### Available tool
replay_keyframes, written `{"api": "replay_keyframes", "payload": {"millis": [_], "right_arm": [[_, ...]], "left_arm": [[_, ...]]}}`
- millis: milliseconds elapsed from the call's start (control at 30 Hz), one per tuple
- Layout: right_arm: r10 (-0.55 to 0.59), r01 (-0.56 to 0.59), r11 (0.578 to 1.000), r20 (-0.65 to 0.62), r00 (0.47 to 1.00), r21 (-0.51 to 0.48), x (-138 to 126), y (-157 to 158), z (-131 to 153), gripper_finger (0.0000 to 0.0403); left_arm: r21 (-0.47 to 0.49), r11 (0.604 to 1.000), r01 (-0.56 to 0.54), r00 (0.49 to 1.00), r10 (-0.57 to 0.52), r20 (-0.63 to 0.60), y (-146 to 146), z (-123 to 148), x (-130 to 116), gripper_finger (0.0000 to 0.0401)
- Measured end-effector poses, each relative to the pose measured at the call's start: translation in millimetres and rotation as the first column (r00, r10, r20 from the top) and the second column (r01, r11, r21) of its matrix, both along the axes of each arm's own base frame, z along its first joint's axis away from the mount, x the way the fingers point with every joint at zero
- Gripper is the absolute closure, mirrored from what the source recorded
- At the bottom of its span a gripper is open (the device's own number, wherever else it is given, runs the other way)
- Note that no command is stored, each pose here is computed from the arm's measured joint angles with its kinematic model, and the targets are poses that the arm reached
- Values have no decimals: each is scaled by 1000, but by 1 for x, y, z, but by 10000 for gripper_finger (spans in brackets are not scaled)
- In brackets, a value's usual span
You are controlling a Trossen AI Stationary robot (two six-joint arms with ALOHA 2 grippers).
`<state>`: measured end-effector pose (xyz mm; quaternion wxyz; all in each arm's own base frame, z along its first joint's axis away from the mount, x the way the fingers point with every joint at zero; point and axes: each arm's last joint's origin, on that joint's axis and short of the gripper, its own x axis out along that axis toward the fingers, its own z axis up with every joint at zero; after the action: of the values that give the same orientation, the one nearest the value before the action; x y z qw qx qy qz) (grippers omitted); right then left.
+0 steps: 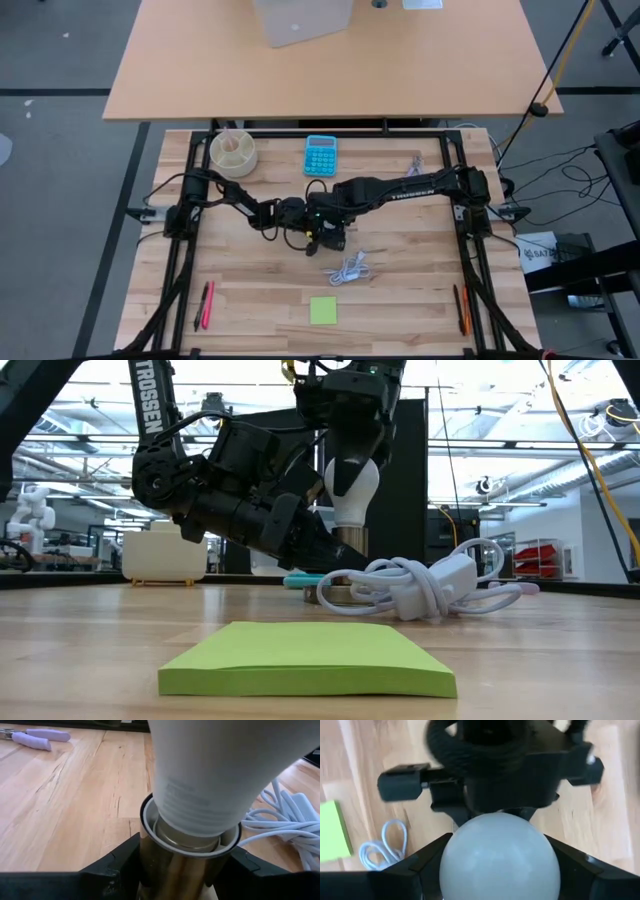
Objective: Screw lightbulb
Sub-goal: Remove the lightbulb from the lamp
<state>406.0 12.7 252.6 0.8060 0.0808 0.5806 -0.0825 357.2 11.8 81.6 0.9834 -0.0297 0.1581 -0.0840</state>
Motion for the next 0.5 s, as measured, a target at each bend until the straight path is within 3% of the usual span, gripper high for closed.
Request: {"api": "replay_keyframes", "payload": {"millis": [133, 267, 400, 500], "right_arm": [[140, -141, 989, -18, 990, -37, -1, -1, 0, 143], [329, -331, 939, -44, 943, -90, -2, -1, 0, 134], [510, -516, 844, -78, 857, -150, -2, 0, 0, 131], [632, -639, 746, -104, 768, -188, -1, 0, 0, 134]], "left_arm": [[3, 1000, 1, 1000, -1, 1, 0, 0, 0, 204], [3, 1000, 1, 1000, -1, 1, 0, 0, 0, 204], [-2, 1000, -2, 1000, 2, 0, 0, 0, 0, 204], [-2, 1000, -2, 1000, 2, 0, 0, 0, 0, 204]]}}
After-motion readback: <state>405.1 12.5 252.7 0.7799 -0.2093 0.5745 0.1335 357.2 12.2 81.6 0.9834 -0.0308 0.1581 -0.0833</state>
